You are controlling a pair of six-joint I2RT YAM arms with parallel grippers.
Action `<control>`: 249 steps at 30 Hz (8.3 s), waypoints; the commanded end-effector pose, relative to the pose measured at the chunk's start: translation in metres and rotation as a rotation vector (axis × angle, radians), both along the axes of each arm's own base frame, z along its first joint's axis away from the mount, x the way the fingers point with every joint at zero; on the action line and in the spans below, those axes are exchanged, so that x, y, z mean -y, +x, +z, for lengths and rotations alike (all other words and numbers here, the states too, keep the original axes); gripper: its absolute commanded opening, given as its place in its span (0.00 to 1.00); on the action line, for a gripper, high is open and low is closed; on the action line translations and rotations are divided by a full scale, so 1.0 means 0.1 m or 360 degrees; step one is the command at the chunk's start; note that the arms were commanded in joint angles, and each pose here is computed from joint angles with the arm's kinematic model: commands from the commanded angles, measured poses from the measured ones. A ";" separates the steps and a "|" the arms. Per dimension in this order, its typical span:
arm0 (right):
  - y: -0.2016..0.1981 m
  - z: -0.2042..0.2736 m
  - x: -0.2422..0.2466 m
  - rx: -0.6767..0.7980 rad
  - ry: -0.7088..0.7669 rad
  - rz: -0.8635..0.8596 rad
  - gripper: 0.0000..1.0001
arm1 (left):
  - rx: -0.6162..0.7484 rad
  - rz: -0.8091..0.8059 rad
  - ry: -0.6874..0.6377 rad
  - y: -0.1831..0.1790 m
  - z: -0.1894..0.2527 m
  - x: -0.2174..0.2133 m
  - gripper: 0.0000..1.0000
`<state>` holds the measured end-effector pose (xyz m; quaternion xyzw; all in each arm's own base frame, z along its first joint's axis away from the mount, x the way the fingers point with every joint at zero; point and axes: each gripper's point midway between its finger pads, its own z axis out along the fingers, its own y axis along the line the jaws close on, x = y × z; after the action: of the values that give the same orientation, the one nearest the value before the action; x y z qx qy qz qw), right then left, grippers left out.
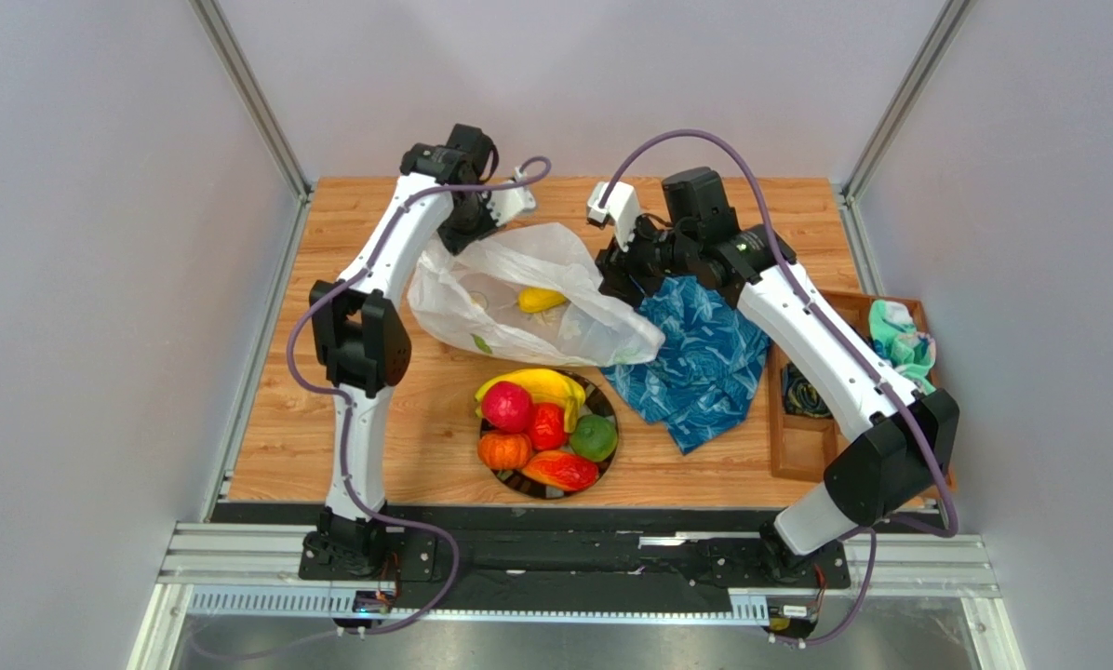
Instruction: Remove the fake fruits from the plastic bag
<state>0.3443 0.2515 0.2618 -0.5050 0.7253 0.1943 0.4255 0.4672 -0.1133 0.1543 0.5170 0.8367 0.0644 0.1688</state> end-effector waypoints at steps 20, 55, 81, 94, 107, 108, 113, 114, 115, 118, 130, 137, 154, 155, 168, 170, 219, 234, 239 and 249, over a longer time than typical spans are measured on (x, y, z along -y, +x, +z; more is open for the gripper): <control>-0.72 0.35 -1.97 0.0062 0.0309 0.0519 0.43 | 0.0285 0.0200 -0.0649 -2.03 1.79 -0.20 0.00; -1.09 -1.39 -3.87 -0.1639 0.0798 -0.0116 0.72 | -0.0212 0.0765 -0.0578 -3.27 0.70 -0.79 0.00; -1.62 -0.87 -3.78 -0.1871 0.0939 0.0218 0.77 | 0.0144 0.0318 -0.1149 -2.38 1.90 -0.16 0.00; -1.56 -1.28 -4.05 -0.2042 0.0965 -0.0021 0.88 | 0.0305 0.0189 -0.1477 -2.54 2.54 0.10 0.00; -1.37 -1.35 -4.10 -0.1933 0.1007 0.0041 0.31 | 0.0318 0.0230 -0.1294 -2.45 2.37 -0.06 0.00; -1.33 -1.18 -4.05 -0.1894 0.1027 0.0076 0.27 | 0.0339 0.0284 -0.1208 -2.44 2.28 -0.16 0.00; -0.78 -0.97 -3.67 -0.1615 0.0965 -0.0108 0.10 | 0.0415 0.0406 -0.0891 -2.68 1.83 -0.55 0.00; -0.71 -0.87 -3.60 -0.1560 0.0982 -0.0110 0.09 | 0.0506 0.0438 -0.0851 -2.78 1.85 -0.64 0.00; -0.62 -0.84 -3.54 -0.1530 0.0993 -0.0131 0.08 | 0.0535 0.0456 -0.0840 -2.83 1.82 -0.67 0.00; -0.31 -0.72 -3.36 -0.1409 0.1021 -0.0187 0.05 | 0.0587 0.0545 -0.0794 -2.92 1.67 -0.78 0.00; -0.16 -0.75 -2.84 -0.1314 0.0880 -0.0290 0.02 | 0.0461 0.0774 -0.0572 -2.98 0.63 -1.04 0.00; -0.49 -1.12 -2.83 -0.1340 0.0700 -0.0347 0.42 | 0.0459 0.0873 -0.0384 -2.90 0.36 -1.26 0.00; -0.17 -1.19 -2.94 -0.1014 0.0634 -0.0481 0.35 | 0.0416 0.0812 -0.0440 -2.93 0.37 -1.17 0.00; -0.14 -1.19 -2.93 -0.0989 0.0627 -0.0493 0.34 | 0.0411 0.0803 -0.0450 -2.92 0.37 -1.15 0.00; -0.22 -1.78 -2.60 -0.0997 0.0348 -0.0656 0.36 | 0.0383 0.0735 -0.0506 -2.94 0.43 -1.06 0.00; -0.22 -1.83 -2.58 -0.1000 0.0336 -0.0668 0.38 | 0.0386 0.0725 -0.0519 -2.94 0.44 -1.05 0.00; -0.31 -1.92 -3.15 -0.1351 0.0635 -0.0610 0.59 | -0.0009 0.0466 -0.0779 -3.31 0.47 -0.60 0.00; -0.30 -1.64 -3.34 -0.1474 0.0832 -0.0427 0.15 | 0.0006 0.0491 -0.0753 -3.29 0.51 -0.64 0.00; -0.20 -1.34 -3.08 -0.1421 0.0852 -0.0372 0.05 | 0.0093 0.0512 -0.0743 -3.17 0.54 -0.67 0.00; -0.31 -0.92 -2.57 -0.1359 0.0827 -0.0372 0.00 | 0.0242 0.0541 -0.0712 -3.01 0.63 -0.75 0.00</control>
<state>0.3255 0.5179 0.1091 -0.1429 0.8435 0.4822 0.1884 0.1540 -0.0414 0.1997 0.3240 0.8980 -0.0747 0.2882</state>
